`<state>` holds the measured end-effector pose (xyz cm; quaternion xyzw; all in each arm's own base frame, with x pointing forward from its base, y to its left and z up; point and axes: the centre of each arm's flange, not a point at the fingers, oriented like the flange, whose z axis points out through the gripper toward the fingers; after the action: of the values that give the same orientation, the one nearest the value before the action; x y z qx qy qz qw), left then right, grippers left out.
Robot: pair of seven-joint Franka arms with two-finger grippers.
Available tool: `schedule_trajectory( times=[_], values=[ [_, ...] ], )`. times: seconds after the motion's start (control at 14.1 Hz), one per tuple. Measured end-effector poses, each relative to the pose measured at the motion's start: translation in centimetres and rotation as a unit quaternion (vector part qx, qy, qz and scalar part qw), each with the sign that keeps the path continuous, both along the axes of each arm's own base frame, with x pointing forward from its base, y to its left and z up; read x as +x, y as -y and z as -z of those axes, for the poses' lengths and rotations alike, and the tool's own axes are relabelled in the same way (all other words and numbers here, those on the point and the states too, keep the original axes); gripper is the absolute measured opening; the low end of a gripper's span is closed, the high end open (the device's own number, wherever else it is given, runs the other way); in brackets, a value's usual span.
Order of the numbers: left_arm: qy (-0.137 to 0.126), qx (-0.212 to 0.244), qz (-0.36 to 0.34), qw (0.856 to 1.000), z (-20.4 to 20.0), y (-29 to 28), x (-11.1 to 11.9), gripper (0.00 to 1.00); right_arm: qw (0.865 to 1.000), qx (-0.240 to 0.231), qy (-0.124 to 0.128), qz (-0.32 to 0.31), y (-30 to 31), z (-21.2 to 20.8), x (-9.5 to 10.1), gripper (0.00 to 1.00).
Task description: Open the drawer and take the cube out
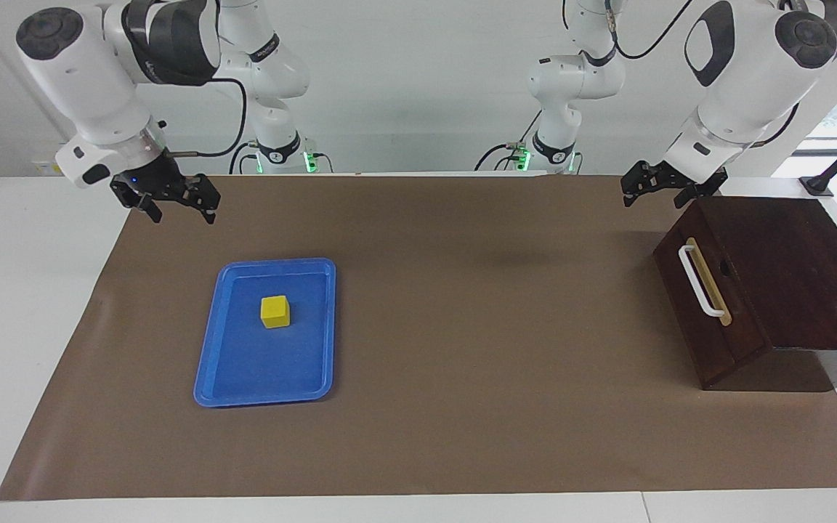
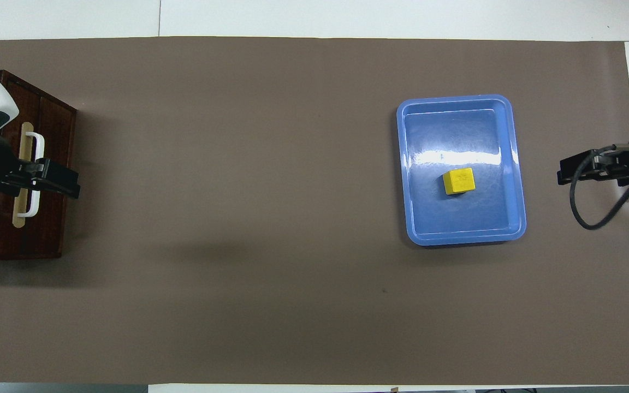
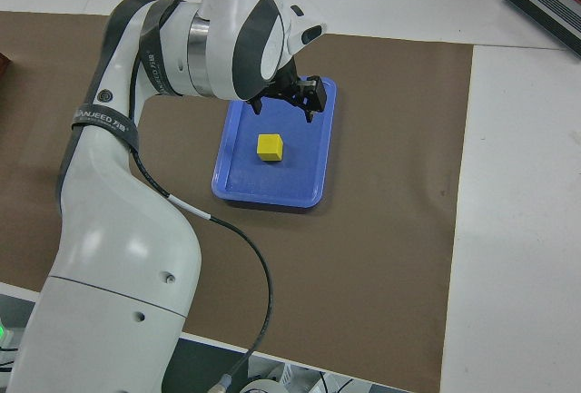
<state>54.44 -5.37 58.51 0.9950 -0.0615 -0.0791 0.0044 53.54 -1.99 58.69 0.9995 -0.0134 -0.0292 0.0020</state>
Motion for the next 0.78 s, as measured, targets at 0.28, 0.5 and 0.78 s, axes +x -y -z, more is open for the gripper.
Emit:
schedule_trajectory(
  times=[0.28,0.5,0.78],
  values=[
    [0.001,-0.001,-0.007,1.0,-0.1,-1.4,0.1,1.0,0.998,-0.015,0.006,-0.054,0.0,-2.4,-1.5,1.0],
    [0.002,-0.001,-0.005,1.0,-0.1,-1.3,0.1,1.0,0.998,-0.012,-0.005,-0.055,0.1,-1.2,-0.9,1.0],
    [0.004,-0.001,-0.002,1.0,-0.2,-1.0,0.1,1.0,0.998,-0.01,-0.016,-0.053,0.3,-0.9,-0.7,1.0]
  ],
)
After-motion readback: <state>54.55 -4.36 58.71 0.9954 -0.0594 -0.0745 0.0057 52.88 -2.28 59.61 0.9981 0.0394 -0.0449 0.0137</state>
